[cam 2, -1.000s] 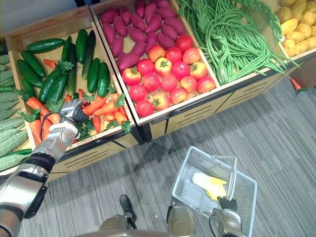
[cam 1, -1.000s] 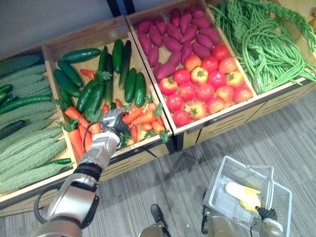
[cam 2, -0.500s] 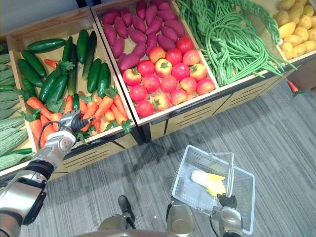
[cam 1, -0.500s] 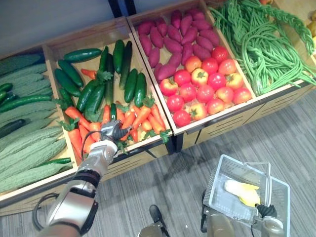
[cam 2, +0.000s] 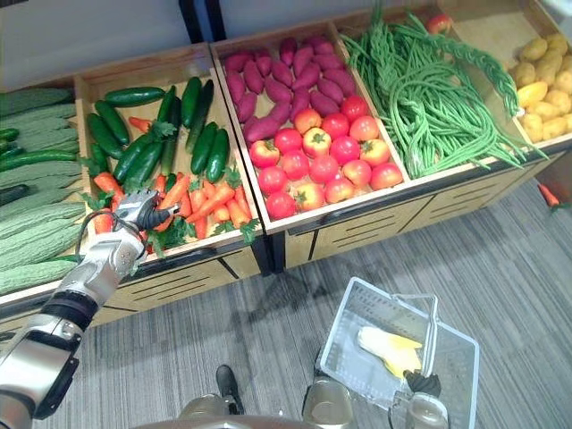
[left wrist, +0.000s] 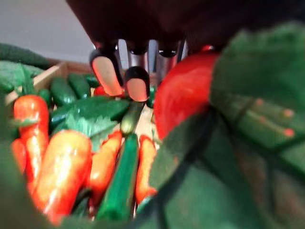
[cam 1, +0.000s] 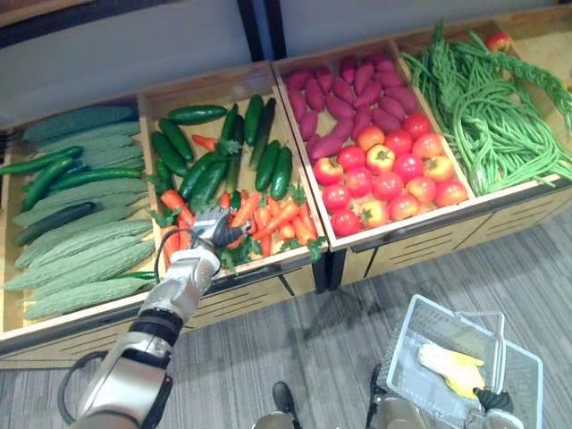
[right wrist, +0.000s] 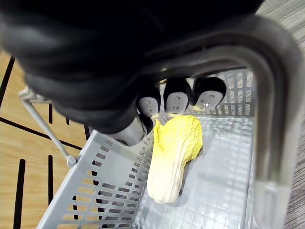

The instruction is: Pick vegetable in the basket

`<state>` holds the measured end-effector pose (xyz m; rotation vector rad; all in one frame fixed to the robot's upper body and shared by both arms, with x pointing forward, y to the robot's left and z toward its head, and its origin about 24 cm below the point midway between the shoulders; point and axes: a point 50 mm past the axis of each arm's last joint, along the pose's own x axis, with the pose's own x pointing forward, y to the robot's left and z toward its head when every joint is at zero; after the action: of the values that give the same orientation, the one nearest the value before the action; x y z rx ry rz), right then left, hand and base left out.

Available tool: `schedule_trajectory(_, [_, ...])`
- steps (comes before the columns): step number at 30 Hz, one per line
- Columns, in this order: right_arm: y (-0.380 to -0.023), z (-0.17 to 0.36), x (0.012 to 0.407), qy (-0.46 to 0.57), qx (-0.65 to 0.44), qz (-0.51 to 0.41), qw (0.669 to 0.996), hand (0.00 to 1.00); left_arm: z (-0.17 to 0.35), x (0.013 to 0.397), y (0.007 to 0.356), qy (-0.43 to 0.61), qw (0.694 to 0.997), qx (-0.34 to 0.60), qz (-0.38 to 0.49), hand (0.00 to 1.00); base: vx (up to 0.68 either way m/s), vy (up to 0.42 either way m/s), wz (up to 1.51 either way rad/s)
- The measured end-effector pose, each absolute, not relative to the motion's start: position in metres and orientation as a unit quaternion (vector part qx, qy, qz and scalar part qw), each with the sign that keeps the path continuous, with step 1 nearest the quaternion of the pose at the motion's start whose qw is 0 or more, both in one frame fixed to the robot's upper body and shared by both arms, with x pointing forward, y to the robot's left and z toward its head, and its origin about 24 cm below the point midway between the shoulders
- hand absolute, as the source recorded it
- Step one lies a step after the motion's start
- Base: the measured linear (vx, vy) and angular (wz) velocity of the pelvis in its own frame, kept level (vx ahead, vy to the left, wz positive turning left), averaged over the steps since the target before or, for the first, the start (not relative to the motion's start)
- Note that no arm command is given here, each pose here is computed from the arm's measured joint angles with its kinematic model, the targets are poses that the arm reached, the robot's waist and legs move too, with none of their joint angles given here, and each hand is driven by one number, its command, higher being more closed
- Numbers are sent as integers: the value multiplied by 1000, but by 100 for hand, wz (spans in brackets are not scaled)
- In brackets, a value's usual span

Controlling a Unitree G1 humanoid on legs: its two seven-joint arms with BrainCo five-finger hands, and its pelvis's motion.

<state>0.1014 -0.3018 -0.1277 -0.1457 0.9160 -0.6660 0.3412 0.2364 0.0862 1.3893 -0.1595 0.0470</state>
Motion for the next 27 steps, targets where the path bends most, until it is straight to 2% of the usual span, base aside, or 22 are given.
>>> schedule_trajectory(5, [-305, -128, 95, 443, -86, -311, 837, 100, 99, 325, 222, -143, 743, 654, -17, 100, 5, 0, 0])
schedule_trajectory(8, [-324, -116, 100, 436, -129, -301, 838, 100, 100, 308, 198, -199, 735, 644, -74, 100, -4, 4, -7])
schedule_trajectory(12, [-355, -85, 125, 389, -216, -261, 857, 100, 97, 286, 171, -251, 723, 625, -152, 100, -11, -7, -36])
schedule_trajectory(14, [-365, -57, 151, 336, -287, -216, 871, 100, 97, 275, 152, -282, 715, 608, -198, 100, 4, -22, -71])
schedule_trajectory(16, [-363, -39, 170, 291, -331, -173, 881, 100, 100, 267, 139, -302, 718, 584, -228, 100, 13, -38, -86])
schedule_trajectory(20, [-347, -5, 204, 201, -405, -77, 889, 100, 101, 245, 114, -344, 702, 546, -301, 100, 3, -37, -94])
schedule_trajectory(24, [-327, 20, 221, 144, -459, 12, 876, 100, 105, 228, 93, -370, 694, 497, -366, 100, -14, -41, -68])
schedule_trajectory(26, [-321, 26, 224, 132, -471, 38, 872, 100, 109, 223, 84, -383, 682, 487, -389, 100, -28, -11, -58])
schedule_trajectory(27, [-312, 38, 229, 110, -492, 76, 860, 100, 115, 214, 73, -406, 663, 469, -420, 100, -36, -2, -57])
